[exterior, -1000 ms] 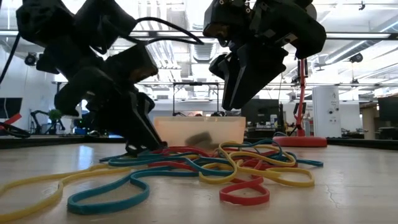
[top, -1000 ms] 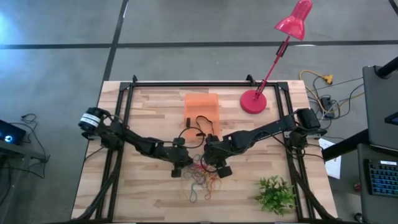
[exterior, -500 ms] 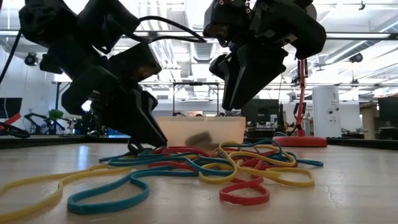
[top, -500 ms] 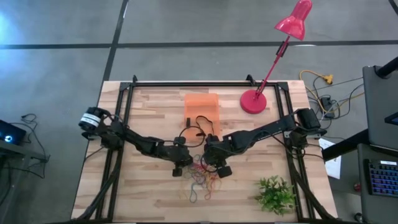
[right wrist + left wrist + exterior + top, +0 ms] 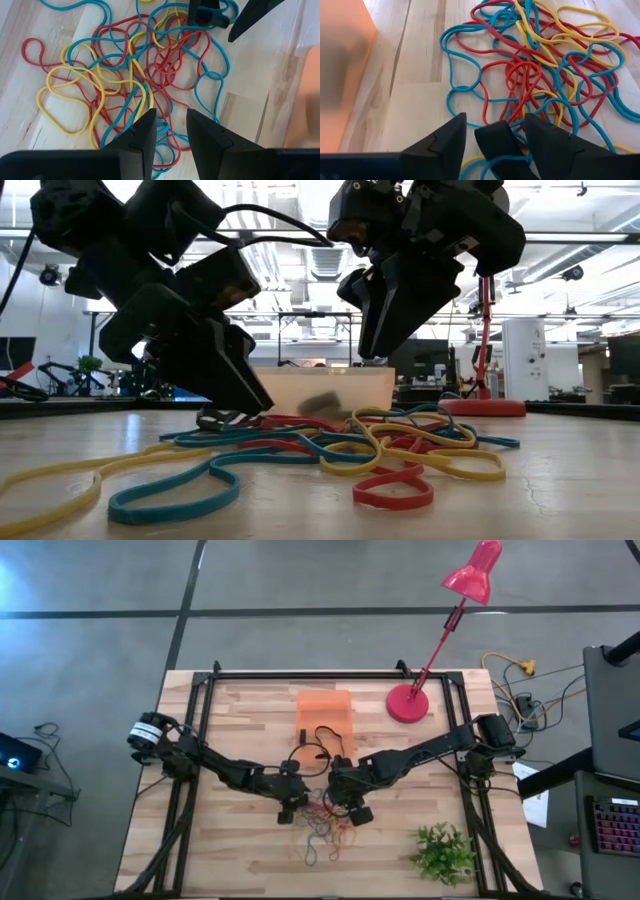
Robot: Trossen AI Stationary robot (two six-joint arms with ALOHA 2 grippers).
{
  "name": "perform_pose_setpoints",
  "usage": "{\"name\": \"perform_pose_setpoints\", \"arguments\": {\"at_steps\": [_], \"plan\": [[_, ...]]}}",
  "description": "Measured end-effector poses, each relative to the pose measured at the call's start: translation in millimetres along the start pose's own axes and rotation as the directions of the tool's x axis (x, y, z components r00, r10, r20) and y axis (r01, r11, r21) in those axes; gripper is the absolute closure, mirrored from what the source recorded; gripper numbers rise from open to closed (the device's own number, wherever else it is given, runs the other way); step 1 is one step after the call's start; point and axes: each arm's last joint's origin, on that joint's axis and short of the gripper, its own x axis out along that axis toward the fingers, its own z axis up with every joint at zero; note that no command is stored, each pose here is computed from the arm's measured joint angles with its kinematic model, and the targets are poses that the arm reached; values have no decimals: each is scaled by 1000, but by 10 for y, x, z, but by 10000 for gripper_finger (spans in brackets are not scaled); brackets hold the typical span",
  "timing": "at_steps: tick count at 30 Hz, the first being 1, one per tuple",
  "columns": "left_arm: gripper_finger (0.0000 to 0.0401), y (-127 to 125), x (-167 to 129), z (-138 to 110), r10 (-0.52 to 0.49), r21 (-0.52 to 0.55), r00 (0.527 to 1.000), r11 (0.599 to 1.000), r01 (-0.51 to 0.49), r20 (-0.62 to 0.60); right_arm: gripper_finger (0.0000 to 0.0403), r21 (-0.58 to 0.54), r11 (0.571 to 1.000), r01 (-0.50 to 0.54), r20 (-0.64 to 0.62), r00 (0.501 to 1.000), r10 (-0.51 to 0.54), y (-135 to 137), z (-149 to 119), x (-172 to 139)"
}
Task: Pick and place rubber bands into bin
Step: Put the black rubber band into the orange bin
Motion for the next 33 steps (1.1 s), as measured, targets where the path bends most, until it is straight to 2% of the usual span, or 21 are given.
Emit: {"name": "perform_pose_setpoints", "arguments": {"at_steps": [4,7,20,26,33], "plan": [[212,1,-1,-10,-2,1,1000,1000,2,-7,314,0,1000,0,-1,1000,0,0,-6,5],[229,-2,-1,-10,-13,1,1000,1000,13,-8,314,0,1000,0,-2,1000,0,0,-10,8],[393,-4,-4,5,-13,8,1000,1000,13,2,319,0,1000,0,-3,1000,0,1,-15,13],[392,-5,-65,72,-17,6,999,1000,17,34,315,19,1000,-1,-14,1000,1,2,-50,36],[391,-10,-243,247,-30,16,992,999,29,126,319,27,1000,-1,-16,1000,1,4,-100,79]]}}
